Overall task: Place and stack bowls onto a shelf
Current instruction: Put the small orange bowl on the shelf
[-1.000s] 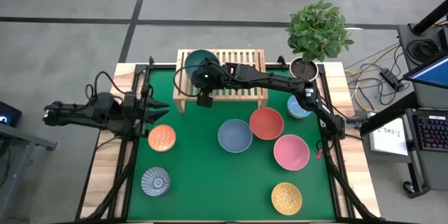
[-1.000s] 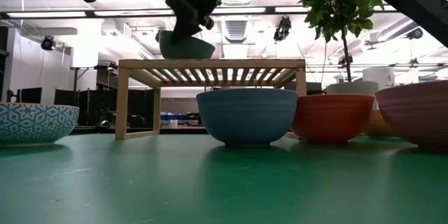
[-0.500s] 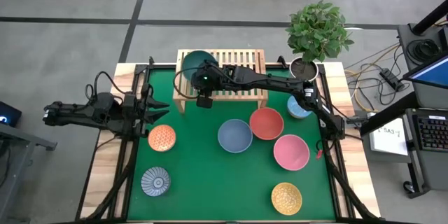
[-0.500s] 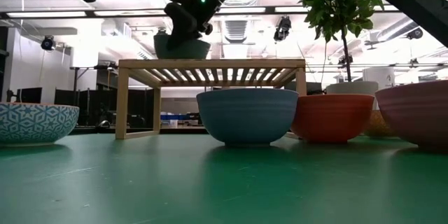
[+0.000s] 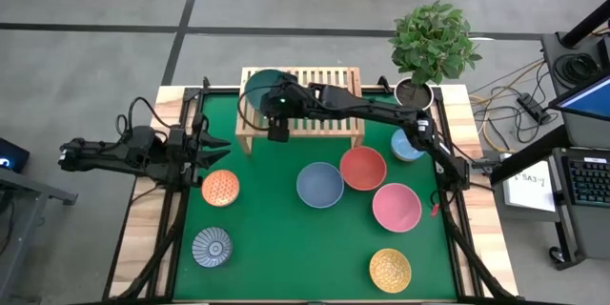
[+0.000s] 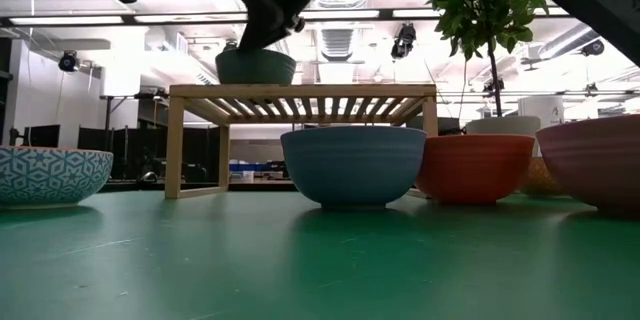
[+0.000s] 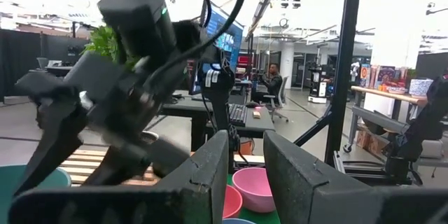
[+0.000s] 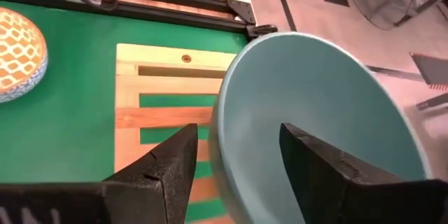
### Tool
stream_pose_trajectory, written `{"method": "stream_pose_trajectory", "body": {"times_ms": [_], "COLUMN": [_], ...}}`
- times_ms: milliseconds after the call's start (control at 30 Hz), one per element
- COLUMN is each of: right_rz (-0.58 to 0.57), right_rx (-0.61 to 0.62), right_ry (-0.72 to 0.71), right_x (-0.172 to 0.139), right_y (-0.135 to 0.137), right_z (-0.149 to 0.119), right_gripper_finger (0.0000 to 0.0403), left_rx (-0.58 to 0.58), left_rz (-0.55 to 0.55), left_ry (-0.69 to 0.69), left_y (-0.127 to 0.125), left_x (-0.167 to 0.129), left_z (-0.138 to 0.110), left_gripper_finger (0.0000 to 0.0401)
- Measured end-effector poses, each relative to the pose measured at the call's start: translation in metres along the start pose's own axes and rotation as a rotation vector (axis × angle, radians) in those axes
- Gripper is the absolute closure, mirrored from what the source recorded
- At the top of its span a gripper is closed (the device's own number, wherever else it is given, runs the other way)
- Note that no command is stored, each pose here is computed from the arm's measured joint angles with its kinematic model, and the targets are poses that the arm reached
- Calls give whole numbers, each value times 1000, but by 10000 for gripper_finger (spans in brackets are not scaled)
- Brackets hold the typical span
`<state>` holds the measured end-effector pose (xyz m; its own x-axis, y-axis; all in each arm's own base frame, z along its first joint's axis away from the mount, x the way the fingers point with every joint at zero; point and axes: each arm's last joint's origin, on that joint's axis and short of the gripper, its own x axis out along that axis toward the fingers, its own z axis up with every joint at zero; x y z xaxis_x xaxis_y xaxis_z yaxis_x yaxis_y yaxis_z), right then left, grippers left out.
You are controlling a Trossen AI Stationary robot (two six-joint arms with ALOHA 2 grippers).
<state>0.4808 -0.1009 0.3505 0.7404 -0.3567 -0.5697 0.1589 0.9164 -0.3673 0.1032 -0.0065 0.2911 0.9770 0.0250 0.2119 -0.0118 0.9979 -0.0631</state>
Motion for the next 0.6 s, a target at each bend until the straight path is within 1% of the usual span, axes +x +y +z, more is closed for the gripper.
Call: {"method": "stream_pose_trajectory", "body": {"times_ms": [100, 167, 233, 300, 367, 433, 533, 600], "right_rz": [34, 88, 186, 287, 342, 357, 357, 359], "right_rx": [-33, -48, -56, -69, -77, -81, -82, -75], "right_ry": [15, 22, 23, 15, 13, 6, -28, -62], "right_x": [-22, -36, -46, -54, -60, -68, -83, -94], "right_y": [0, 2, 6, 9, 13, 16, 23, 30], "right_z": [4, 4, 1, -4, -12, -21, -36, -47], "right_gripper_finger": [215, 219, 220, 221, 221, 221, 221, 221], "left_rx": [-3, -2, 0, 2, 6, 11, 11, 8], "left_rz": [1, 5, 29, 77, 129, 162, 165, 165], "left_ry": [12, 22, 29, 33, 50, 68, 69, 58], "left_y": [0, 0, 1, 2, 3, 4, 4, 4], "left_x": [1, 1, 2, 3, 3, 4, 4, 5], "left_z": [-1, -2, -3, -4, -6, -8, -8, -3], "left_gripper_finger": [325, 325, 325, 325, 325, 325, 325, 325]}}
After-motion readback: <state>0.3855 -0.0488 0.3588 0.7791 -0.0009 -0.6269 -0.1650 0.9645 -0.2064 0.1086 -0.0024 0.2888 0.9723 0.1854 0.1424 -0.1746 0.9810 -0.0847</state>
